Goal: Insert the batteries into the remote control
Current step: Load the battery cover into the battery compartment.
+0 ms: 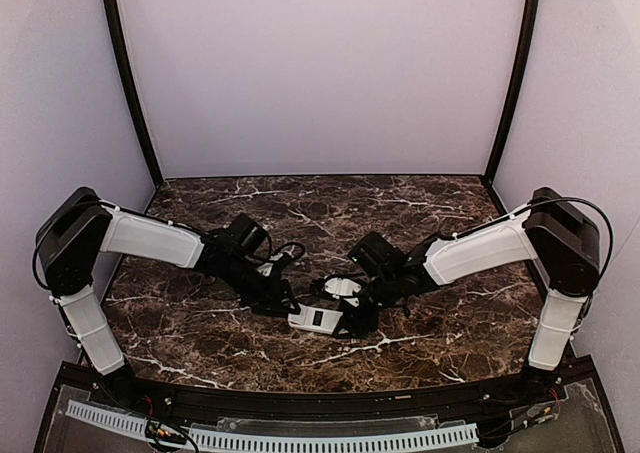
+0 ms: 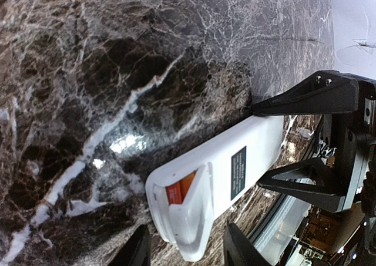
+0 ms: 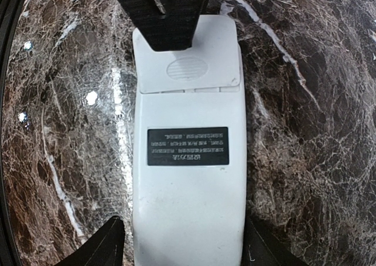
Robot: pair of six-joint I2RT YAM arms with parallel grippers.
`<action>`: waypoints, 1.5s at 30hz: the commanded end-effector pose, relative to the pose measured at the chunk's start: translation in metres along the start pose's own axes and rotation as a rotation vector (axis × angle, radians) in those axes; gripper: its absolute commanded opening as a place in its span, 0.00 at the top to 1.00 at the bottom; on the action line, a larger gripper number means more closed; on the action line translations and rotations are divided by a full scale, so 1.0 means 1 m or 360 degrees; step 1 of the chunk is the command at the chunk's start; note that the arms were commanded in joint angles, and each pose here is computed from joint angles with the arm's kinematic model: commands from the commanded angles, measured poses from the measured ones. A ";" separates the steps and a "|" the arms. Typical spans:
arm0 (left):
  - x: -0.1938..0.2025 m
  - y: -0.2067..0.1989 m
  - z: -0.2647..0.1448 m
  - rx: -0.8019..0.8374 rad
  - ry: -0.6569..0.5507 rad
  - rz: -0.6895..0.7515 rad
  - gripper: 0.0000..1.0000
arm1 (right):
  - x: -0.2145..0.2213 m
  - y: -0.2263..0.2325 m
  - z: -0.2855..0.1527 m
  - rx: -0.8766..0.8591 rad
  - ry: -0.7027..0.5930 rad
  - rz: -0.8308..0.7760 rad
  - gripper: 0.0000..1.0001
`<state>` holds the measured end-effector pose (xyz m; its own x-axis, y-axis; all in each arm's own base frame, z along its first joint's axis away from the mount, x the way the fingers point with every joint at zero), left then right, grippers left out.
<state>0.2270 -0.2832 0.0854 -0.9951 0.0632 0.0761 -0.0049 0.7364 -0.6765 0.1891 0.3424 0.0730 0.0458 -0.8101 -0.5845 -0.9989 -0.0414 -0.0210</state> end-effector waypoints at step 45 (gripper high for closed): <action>0.003 0.012 0.011 -0.0323 0.0061 0.0111 0.86 | 0.007 0.005 0.009 -0.0087 0.0049 0.0017 0.42</action>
<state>0.2293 -0.2859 0.0801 -0.9916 0.1243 0.0359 0.0799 0.8065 -0.5857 0.1894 0.3437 0.0726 0.0531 -0.8096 -0.5846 -0.9985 -0.0510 -0.0201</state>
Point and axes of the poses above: each gripper's point midway between its finger pads, its own z axis out along the fingers, its own y axis along the line the jaws close on, x = y × z, the point moved 6 cm from there along -z, back along the fingers, and after that the axes turned 14 degrees about -z, right-handed, at the moved point
